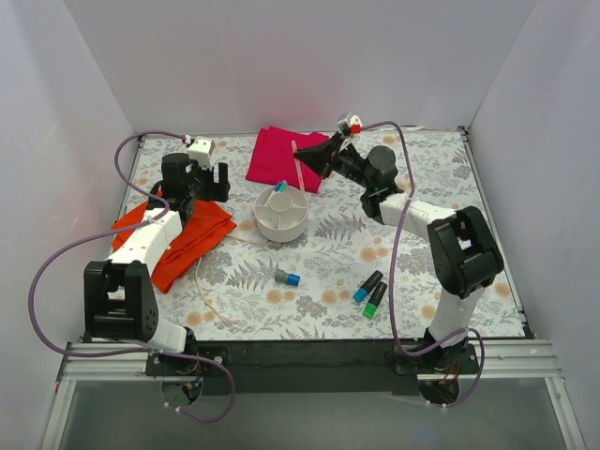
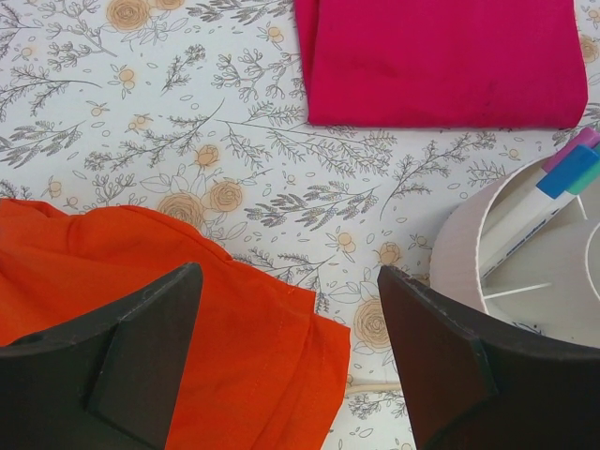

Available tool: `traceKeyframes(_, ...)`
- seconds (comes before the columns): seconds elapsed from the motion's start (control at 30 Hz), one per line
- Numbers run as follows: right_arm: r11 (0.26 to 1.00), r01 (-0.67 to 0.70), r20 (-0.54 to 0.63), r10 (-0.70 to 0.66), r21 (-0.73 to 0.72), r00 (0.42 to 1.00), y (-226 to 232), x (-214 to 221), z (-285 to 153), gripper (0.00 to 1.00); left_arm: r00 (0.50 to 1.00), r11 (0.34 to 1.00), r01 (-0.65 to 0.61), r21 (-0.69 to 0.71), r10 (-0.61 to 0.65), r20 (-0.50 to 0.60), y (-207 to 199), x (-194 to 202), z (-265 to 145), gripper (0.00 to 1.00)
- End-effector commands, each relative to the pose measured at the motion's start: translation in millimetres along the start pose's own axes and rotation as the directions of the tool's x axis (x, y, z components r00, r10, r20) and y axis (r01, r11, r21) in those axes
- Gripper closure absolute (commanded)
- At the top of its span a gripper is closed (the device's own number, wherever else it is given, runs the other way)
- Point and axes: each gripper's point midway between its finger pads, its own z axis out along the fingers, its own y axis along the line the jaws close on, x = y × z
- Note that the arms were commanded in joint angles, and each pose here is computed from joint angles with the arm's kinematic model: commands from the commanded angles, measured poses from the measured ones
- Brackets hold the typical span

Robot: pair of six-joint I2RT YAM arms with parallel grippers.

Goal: Sort the stationery into containers
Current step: Place the pen in the storage box.

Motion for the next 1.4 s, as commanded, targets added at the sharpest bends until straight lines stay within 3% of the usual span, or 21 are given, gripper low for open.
traceKeyframes(0.0, 0.992, 0.059, 0.178, -0.039, -0.107, 0.983, 17.2, -34.9, 20.6, 0.99, 1.000, 1.000, -0.011, 0.007, 0.011, 0.015, -0.7, -15.9, 0.8, 0.24)
traceKeyframes(0.23, 0.992, 0.050, 0.182, -0.028, -0.119, 0.983, 8.7, -22.4, 32.3, 0.99, 1.000, 1.000, -0.014, 0.001, 0.014, -0.007, 1.1, -9.5, 6.7, 0.24)
traceKeyframes(0.83, 0.994, -0.031, 0.075, 0.039, -0.104, 0.996, -11.0, 60.2, 24.6, 0.99, 1.000, 1.000, -0.007, 0.003, 0.007, -0.025, 1.6, 1.2, 14.9, 0.24)
traceKeyframes(1.03, 0.996, -0.064, 0.052, 0.067, -0.056, 0.996, -22.4, 75.5, 23.4, 0.80, 0.999, 1.000, -0.007, 0.000, 0.007, -0.035, 1.7, 8.1, 13.0, 0.24)
traceKeyframes(1.23, 0.997, -0.038, 0.028, 0.041, -0.070, 0.999, -18.0, 69.9, 18.0, 0.49, 1.000, 1.000, -0.029, -0.001, 0.029, -0.010, 2.0, -5.7, 10.2, 0.24)
traceKeyframes(1.37, 0.998, -0.008, 0.018, 0.009, -0.066, 1.000, -14.9, 50.9, 6.8, 0.45, 0.998, 0.998, -0.057, 0.005, 0.057, 0.023, 2.3, -25.8, 6.0, 0.23)
